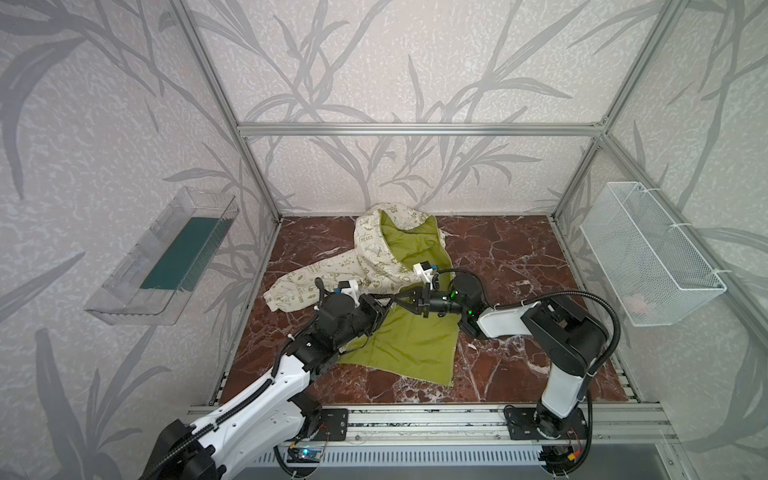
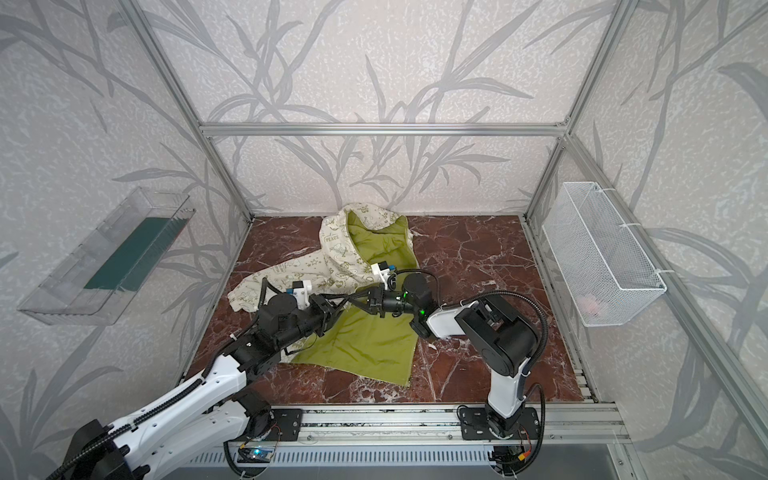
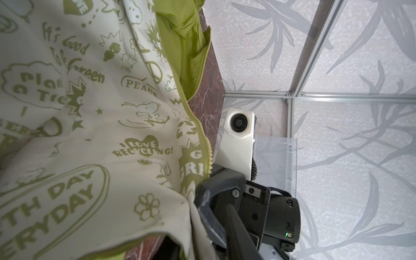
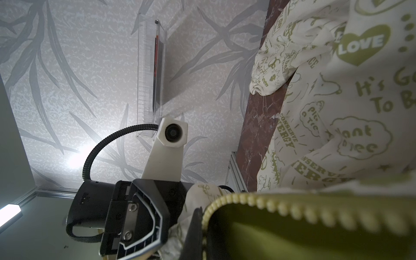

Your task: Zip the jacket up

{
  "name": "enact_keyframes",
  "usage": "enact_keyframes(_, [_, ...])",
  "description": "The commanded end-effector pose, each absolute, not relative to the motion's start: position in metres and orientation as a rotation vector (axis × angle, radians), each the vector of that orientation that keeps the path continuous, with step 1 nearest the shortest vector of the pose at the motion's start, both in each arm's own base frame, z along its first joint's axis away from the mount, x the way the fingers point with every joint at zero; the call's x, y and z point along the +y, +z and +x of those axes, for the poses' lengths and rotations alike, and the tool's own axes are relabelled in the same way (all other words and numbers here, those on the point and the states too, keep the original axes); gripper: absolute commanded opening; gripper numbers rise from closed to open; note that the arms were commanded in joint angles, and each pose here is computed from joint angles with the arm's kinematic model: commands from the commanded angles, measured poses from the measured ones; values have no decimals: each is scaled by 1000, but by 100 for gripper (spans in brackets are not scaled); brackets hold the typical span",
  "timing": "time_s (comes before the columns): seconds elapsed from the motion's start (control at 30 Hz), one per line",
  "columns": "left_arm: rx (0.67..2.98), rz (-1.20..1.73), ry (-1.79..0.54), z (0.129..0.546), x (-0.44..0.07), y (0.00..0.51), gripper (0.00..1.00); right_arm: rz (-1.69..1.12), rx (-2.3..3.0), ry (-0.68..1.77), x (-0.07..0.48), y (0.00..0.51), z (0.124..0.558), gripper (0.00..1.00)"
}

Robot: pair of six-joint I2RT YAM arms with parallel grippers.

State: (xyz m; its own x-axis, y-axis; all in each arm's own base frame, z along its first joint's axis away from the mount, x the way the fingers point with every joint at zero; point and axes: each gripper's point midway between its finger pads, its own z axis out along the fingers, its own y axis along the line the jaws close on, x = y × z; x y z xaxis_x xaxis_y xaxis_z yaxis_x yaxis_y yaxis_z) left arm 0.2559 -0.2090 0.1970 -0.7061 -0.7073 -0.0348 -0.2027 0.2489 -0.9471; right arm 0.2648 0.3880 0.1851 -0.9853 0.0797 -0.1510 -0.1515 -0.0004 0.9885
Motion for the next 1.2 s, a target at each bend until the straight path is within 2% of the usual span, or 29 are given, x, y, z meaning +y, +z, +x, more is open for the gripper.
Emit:
enact_keyframes(0.0, [2035, -811, -1490, 257, -209, 208, 17, -136, 2088, 2120, 393, 189, 262, 0])
enact_keyframes(0.1, [2040, -815, -1481, 257, -208, 206, 0, -137, 2093, 2113, 393, 189, 263, 0])
enact_keyframes(0.13, [2040, -820, -1477, 257, -208, 205, 0, -134, 2096, 2109, 392, 189, 264, 4])
enact_keyframes(0.23, [2037, -828, -1465, 257, -205, 203, 0, -113, 2118, 2074, 385, 188, 264, 37])
enact_keyframes(0.33, [2040, -831, -1453, 256, -203, 202, 0, -102, 2191, 1993, 371, 179, 259, 45])
enact_keyframes(0.43, [2042, -833, -1440, 255, -201, 200, 0, -106, 2308, 1845, 348, 172, 247, 48])
enact_keyframes(0.63, [2050, -838, -1415, 256, -197, 196, 0, -96, 2703, 1230, 277, 122, 216, 54])
enact_keyframes(0.73, [2056, -840, -1408, 256, -196, 194, 0, -68, 2807, 1013, 247, 102, 204, 55])
enact_keyframes(0.9, [2066, -845, -1398, 257, -195, 190, 0, -47, 2868, 944, 233, 77, 192, 58])
enact_keyframes(1.17, [2071, -852, -1392, 257, -193, 189, 0, 12, 2933, 822, 215, 49, 199, 66])
